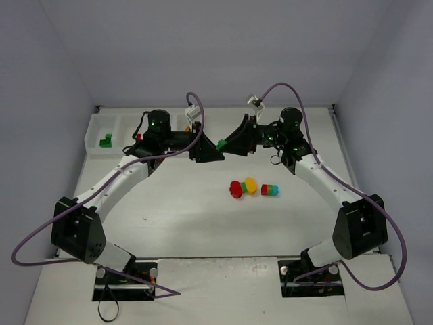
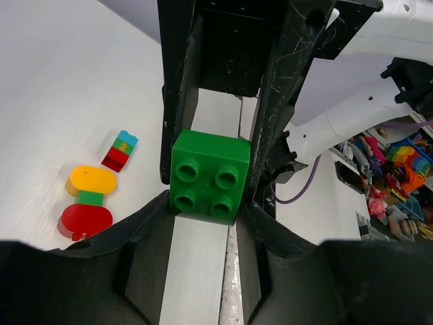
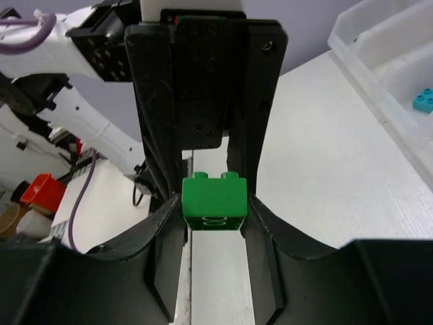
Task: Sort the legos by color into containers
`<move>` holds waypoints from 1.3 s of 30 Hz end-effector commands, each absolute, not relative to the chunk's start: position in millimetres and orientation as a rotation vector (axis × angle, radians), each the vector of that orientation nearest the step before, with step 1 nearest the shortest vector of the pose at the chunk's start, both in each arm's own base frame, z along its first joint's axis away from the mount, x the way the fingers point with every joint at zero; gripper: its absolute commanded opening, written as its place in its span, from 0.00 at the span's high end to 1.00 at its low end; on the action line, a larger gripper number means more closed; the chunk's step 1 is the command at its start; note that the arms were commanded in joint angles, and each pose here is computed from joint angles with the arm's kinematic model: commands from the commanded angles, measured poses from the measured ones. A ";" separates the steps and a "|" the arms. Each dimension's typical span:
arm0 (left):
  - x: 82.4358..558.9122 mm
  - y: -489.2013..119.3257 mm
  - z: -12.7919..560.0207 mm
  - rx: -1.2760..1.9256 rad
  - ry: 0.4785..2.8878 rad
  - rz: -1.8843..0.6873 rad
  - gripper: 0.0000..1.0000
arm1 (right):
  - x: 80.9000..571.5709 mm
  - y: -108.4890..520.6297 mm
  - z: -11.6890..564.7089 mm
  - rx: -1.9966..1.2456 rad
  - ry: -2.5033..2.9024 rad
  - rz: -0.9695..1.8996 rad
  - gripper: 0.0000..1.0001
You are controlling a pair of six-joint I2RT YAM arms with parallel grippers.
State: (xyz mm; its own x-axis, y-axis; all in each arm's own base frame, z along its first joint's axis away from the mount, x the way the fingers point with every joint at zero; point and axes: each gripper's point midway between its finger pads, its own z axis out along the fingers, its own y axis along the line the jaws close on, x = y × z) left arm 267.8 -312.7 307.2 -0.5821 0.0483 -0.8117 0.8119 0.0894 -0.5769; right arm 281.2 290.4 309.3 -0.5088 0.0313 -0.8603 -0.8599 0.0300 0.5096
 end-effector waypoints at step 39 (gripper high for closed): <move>475.6 121.5 218.2 -0.553 2.188 -0.037 0.94 | 326.2 215.6 287.0 -0.488 1.723 1.165 0.07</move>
State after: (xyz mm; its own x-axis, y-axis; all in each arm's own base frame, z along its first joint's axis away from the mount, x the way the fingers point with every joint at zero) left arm 476.0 88.9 232.5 -0.4989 -0.4182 -0.7591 -0.2655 0.9075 -0.3254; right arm 332.4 216.6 263.7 -0.5529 0.1757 -0.8145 -0.6849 0.4608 0.5643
